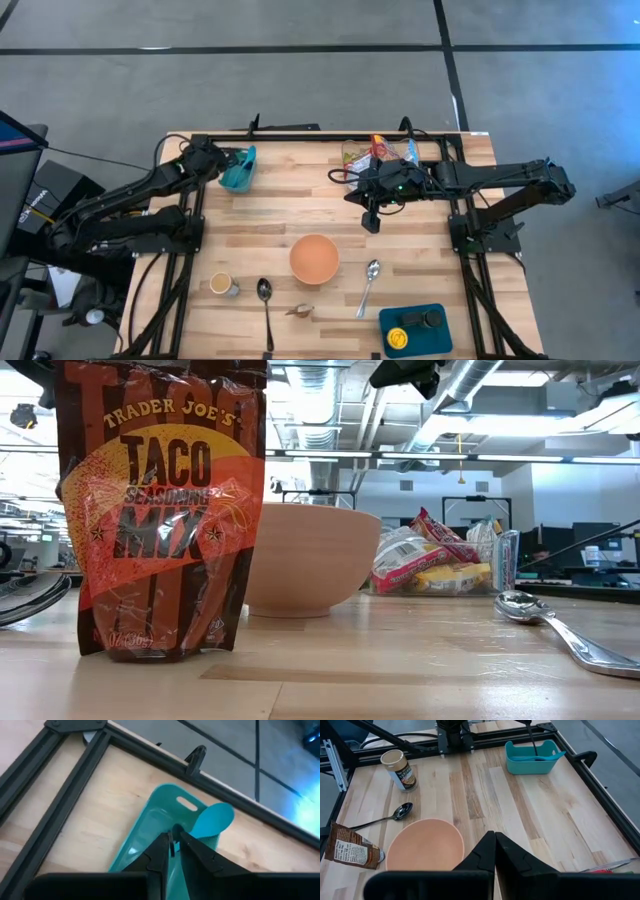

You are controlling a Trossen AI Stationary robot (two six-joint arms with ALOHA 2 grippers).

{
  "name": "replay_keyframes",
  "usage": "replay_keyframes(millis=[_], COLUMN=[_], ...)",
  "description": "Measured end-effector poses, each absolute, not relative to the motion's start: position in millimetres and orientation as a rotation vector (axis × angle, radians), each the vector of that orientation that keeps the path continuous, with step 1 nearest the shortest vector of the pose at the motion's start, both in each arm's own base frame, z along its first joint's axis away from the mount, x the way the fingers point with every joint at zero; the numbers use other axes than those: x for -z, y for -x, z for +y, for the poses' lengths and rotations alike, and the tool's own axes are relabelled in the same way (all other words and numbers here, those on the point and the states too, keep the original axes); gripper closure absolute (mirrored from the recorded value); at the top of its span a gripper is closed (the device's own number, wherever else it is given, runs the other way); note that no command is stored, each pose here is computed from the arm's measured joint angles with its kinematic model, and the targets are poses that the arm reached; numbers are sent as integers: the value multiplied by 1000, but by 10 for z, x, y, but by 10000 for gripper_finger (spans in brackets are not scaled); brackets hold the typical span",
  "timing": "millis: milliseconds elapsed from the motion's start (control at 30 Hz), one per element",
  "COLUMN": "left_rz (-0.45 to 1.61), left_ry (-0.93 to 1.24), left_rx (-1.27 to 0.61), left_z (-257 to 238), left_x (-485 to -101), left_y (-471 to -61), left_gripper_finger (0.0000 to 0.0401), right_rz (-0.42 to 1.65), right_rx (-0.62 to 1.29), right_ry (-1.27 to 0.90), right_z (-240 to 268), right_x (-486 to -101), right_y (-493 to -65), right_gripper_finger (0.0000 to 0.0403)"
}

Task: Pick & Place Food Item
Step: Put the top black spoon into the light green bin

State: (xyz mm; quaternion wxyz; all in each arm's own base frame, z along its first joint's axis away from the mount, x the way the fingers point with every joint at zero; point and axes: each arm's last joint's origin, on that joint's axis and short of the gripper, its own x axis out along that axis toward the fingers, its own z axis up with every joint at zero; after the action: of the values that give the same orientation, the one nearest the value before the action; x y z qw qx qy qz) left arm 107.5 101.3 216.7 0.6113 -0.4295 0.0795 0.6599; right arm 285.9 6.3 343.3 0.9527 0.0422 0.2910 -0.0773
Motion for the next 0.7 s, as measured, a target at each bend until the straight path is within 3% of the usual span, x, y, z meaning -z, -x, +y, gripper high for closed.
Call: replay_keyframes(millis=[700], left_rz=[438], left_ry=[1039], left_rx=[-1494], left_z=[1056], left_x=[-1952], left_y=[-1185], left_gripper_finger=[359], right_rz=[591], right_rx=[157], right_ry=[-87], right_z=[63], right_x=[-3433], right_y=[-2859], right_gripper_finger=[403])
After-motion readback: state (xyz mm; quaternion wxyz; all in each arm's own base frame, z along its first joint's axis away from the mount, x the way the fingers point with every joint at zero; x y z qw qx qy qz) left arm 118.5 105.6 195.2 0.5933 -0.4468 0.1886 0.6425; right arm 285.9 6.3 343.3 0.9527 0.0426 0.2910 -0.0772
